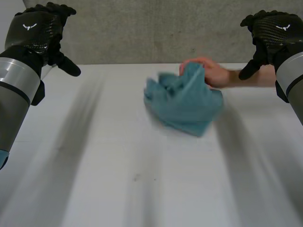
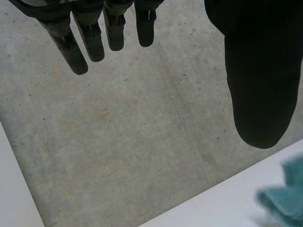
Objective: Fold the laundry
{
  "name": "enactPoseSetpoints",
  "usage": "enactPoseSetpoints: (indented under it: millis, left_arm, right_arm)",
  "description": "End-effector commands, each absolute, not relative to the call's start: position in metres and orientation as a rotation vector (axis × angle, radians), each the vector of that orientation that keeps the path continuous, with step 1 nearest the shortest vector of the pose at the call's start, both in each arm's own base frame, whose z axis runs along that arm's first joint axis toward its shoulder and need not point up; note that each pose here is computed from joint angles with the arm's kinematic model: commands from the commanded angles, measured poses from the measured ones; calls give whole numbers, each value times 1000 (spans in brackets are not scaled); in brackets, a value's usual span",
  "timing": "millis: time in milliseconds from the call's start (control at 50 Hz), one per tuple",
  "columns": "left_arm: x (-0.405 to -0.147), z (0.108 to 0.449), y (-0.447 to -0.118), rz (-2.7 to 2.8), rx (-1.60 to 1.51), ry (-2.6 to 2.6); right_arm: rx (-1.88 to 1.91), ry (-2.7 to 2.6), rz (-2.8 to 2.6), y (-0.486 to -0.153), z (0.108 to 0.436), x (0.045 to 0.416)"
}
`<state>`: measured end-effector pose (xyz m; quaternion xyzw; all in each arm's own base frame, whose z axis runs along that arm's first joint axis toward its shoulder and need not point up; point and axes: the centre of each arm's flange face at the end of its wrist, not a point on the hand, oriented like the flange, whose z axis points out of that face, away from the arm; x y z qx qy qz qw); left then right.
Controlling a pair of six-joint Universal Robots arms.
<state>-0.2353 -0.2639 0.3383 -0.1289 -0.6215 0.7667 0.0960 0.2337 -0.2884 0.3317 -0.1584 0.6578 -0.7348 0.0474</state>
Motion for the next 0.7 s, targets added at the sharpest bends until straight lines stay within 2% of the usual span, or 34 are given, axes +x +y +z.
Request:
enactPoseSetpoints:
  millis: [20,700]
  left_arm:
    - [-235,339,-264,2274,-379,-1839]
    - [-238,341,-261,2269,-387,-1826]
  right_arm:
    - [-495,1998,-2241,-286,333,236]
    - [-639,1994,-2263,-283,330,240]
